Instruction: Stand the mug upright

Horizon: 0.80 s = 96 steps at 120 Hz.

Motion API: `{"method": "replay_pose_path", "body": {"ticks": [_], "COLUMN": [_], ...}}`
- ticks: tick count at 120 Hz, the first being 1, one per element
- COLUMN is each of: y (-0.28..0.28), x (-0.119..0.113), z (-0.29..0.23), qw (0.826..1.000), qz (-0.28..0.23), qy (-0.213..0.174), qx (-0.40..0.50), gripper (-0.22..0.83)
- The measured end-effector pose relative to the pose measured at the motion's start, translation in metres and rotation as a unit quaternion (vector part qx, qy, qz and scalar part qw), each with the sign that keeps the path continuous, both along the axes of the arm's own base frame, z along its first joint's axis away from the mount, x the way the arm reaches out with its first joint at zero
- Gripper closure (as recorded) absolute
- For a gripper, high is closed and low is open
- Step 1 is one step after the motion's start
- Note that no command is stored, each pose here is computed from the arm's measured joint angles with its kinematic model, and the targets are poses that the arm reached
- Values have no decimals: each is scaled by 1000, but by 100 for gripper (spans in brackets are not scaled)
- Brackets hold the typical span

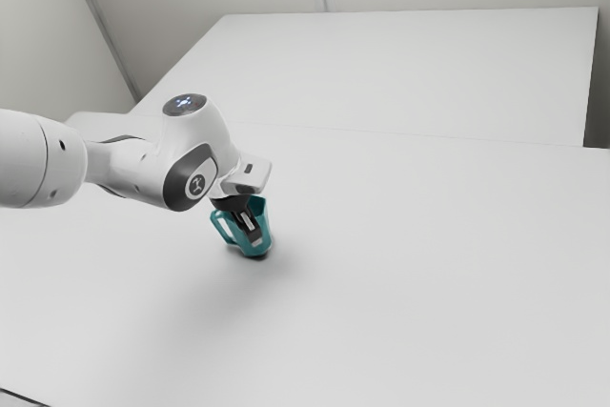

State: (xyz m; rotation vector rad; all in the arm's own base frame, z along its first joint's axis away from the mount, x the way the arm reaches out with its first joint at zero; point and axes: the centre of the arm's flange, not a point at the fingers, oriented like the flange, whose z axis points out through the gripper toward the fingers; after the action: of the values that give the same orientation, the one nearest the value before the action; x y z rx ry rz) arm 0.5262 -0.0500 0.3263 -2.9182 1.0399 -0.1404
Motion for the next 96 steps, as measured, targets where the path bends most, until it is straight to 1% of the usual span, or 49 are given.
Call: {"method": "replay_pose_path", "body": {"ticks": [22, 39, 64, 96], "y": [0, 0, 0, -1], "x": [0, 1, 2, 3], "z": [1, 3, 11, 27], "qw": [1000, 1000, 1000, 1000], "qz": [1, 2, -2, -3], "qy": [0, -2, -8, -22], "qx": [0, -1, 4, 5], "gripper": [41, 34, 30, 27]}}
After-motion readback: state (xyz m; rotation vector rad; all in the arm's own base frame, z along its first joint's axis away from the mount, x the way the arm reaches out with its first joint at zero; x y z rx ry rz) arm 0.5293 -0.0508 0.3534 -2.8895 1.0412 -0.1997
